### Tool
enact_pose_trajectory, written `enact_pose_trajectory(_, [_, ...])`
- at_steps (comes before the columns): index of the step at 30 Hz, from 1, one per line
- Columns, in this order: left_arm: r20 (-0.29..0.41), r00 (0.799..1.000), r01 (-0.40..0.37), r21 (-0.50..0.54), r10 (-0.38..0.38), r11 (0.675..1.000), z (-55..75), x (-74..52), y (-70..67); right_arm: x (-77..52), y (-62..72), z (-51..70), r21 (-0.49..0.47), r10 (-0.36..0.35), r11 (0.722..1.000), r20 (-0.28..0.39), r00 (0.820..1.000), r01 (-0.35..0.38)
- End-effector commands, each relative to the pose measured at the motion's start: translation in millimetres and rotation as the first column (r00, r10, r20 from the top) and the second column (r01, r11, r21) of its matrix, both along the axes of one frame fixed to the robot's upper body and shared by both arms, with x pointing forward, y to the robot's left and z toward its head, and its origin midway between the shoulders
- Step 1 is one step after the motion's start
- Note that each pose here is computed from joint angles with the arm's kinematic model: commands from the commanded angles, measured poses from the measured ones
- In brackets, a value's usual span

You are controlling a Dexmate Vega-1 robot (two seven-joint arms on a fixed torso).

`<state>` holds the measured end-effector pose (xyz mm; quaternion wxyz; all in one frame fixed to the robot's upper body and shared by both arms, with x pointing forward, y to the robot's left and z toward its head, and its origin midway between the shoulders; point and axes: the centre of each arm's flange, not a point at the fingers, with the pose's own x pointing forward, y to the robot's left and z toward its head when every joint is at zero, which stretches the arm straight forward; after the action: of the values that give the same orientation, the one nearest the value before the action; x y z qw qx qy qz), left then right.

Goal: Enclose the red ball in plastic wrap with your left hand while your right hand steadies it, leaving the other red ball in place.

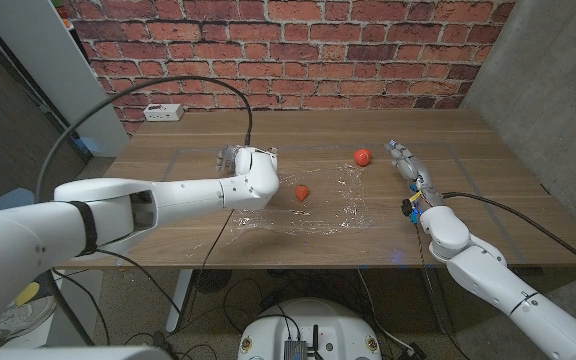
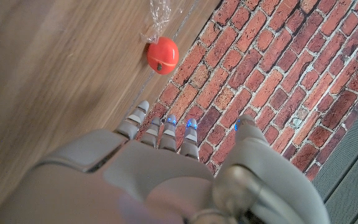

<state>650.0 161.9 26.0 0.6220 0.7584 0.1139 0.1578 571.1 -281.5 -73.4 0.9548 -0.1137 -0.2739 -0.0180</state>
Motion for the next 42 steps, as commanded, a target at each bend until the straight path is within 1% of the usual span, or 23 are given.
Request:
enact_pose_trajectory(1, [0.022, 0.992, 0.128, -0.108, -0.126, 0.986, 0.2, -1.6, -6.5, 7.1, -1.5, 0.0, -0.007, -0.011, 1.000, -0.013, 1.000, 0.011])
enact_pose_trajectory(2, [0.014, 0.989, 0.147, -0.144, -0.147, 0.979, 5.0, -4.6, -5.4, 8.5, -1.8, -0.3, -0.005, -0.013, 1.000, -0.017, 1.000, 0.013])
enact_pose_trajectory(7, [0.014, 0.980, 0.195, -0.212, -0.197, 0.958, 18.0, -15.1, -3.1, 10.6, -1.6, -0.5, -0.004, -0.020, 1.000, -0.021, 1.000, 0.020])
enact_pose_trajectory(11, [0.024, 0.964, 0.263, -0.263, -0.266, 0.928, 26.4, -23.5, -2.2, 11.3, -1.5, -0.4, -0.006, -0.024, 1.000, -0.022, 0.999, 0.024])
enact_pose_trajectory(17, [0.044, 0.933, 0.352, -0.314, -0.357, 0.882, 35.4, -33.6, -5.6, 10.9, -1.8, -0.8, -0.015, -0.036, 0.999, -0.023, 0.999, 0.036])
enact_pose_trajectory(21, [0.067, 0.908, 0.410, -0.353, -0.414, 0.841, 40.7, -39.0, -8.6, 9.5, -2.5, -2.2, -0.019, -0.043, 0.999, -0.029, 0.999, 0.042])
enact_pose_trajectory(28, [0.125, 0.868, 0.489, -0.390, -0.481, 0.780, 49.8, -48.1, -13.3, 6.9, -4.3, -6.6, -0.016, -0.046, 0.999, -0.033, 0.998, 0.045])
enact_pose_trajectory(31, [0.139, 0.853, 0.513, -0.408, -0.503, 0.756, 52.3, -49.9, -14.6, 5.1, -5.5, -8.3, -0.020, -0.046, 0.999, -0.030, 0.998, 0.045])
enact_pose_trajectory(37, [0.150, 0.821, 0.551, -0.465, -0.551, 0.693, 53.8, -49.8, -18.0, 1.8, -7.8, -11.9, -0.014, -0.050, 0.999, -0.030, 0.998, 0.050])
enact_pose_trajectory(42, [0.179, 0.784, 0.593, -0.497, -0.594, 0.633, 57.1, -51.8, -23.0, 0.0, -9.2, -15.0, -0.015, -0.052, 0.999, -0.035, 0.998, 0.052])
